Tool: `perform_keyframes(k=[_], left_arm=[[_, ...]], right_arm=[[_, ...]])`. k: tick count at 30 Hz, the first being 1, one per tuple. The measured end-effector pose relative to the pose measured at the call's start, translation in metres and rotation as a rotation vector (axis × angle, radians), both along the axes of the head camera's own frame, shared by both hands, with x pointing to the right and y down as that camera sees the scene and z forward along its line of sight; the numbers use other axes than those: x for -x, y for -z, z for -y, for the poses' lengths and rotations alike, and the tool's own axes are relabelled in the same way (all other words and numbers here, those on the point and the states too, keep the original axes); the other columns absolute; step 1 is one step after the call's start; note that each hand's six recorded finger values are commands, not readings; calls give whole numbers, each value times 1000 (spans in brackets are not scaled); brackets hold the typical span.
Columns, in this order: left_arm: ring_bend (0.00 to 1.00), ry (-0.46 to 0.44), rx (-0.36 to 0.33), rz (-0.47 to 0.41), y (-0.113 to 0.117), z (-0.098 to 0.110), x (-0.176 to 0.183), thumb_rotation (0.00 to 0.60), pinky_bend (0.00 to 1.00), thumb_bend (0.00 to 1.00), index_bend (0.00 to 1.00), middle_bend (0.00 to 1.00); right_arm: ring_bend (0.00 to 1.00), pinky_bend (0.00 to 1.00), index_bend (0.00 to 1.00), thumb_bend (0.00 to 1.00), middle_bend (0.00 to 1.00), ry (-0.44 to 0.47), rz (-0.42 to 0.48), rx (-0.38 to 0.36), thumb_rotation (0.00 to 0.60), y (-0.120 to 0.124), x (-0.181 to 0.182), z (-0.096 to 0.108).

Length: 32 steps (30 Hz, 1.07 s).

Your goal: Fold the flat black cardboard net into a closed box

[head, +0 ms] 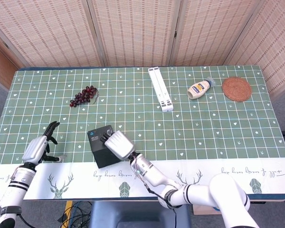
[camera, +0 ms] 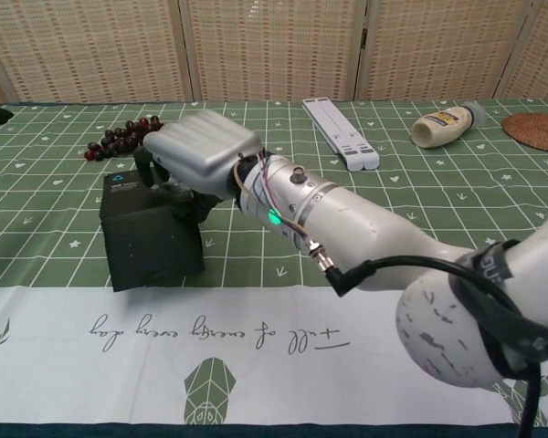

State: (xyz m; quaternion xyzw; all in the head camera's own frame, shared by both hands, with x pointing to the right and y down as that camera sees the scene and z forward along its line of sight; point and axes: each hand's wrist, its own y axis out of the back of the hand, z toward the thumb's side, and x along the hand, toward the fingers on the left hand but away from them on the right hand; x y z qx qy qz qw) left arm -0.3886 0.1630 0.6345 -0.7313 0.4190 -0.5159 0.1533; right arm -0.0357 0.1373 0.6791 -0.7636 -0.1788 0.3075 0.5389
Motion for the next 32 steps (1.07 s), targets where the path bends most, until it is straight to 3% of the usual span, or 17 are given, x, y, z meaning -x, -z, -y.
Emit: perform_keyframes(k=[5,13,16,23,32], left_arm=[[171,-21,-26,75,3,1,9,600,475,117,0,0],[150,-48,-108,299,13,-1,35,600,417,117,1,0],[145,-56,-129,387,17,-6,45,600,400,117,11,0],[138,-46,-164,519,32,-26,61,600,370,117,34,0],[136,-12,-140,527,47,-56,63,600,367,118,42,0]], right_arm=[[592,974,263,402,312,-29,13,-5,600,21,-38,9],[434,691,264,402,312,-153,-61,-38,600,56,-155,25],[411,642,263,404,313,-222,-100,-47,600,67,-207,24],[381,596,263,412,313,-382,-148,-27,600,88,-305,6],[370,569,264,443,322,-578,-167,51,600,98,-392,-37]])
